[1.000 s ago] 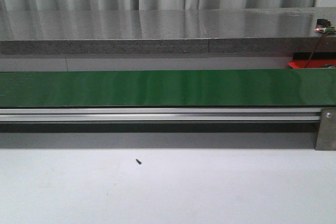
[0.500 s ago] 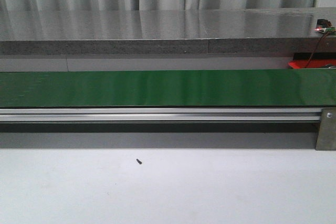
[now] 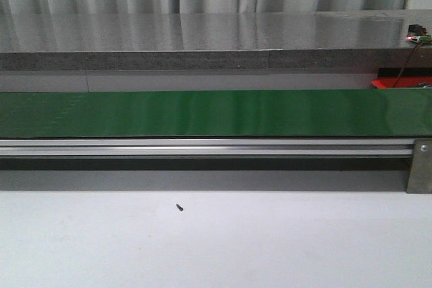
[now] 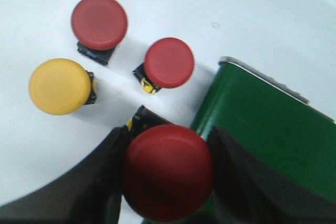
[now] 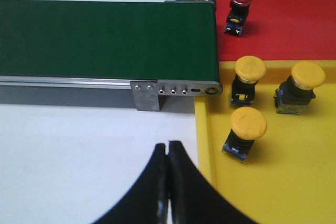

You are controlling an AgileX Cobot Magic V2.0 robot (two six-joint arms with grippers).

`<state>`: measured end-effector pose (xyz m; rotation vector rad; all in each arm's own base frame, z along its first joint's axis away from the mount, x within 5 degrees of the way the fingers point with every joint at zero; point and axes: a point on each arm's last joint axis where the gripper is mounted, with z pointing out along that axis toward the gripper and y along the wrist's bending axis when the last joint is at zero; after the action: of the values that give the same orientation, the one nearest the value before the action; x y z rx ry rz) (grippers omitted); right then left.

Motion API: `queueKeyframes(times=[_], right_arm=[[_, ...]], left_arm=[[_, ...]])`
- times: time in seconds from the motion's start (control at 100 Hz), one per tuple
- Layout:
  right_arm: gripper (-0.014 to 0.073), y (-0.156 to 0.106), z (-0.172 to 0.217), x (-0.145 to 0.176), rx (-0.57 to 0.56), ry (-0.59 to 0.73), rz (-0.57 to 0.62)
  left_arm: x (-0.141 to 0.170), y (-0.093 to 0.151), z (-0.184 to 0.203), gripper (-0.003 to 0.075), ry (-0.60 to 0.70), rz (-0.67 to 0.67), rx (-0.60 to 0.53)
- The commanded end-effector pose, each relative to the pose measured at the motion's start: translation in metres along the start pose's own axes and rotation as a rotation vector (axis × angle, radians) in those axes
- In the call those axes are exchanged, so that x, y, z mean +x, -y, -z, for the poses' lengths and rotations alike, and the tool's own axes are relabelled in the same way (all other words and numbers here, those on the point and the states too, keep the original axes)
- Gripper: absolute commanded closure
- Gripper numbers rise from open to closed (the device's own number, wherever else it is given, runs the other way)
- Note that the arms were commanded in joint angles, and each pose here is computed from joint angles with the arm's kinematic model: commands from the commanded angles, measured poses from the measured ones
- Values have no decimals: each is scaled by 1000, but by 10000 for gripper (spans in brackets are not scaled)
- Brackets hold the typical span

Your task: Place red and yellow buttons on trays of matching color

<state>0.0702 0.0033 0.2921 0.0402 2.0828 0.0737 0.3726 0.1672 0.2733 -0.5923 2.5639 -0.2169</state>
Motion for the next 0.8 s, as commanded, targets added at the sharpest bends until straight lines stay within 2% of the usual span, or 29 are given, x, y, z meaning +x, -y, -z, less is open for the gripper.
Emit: queueKeyframes(times=[0.0,0.36,0.68,0.73,0.79], right_arm=[[663,-1,4,-12,-1,85,14],[663,-1,4,-12,-1,85,14],[663,-1,4,-12,-1,85,14],[663,-1,4,-12,-1,85,14],[663,-1,4,-12,-1,85,14]], left_arm=[[-7,26,38,584,110,-54,39],[6,60,26,584,62,-133,75],[10,59,6,580,-13,-135,75],[10,60,6,564,-13,-134,77],[9,60,7,506,-11,-132,81]])
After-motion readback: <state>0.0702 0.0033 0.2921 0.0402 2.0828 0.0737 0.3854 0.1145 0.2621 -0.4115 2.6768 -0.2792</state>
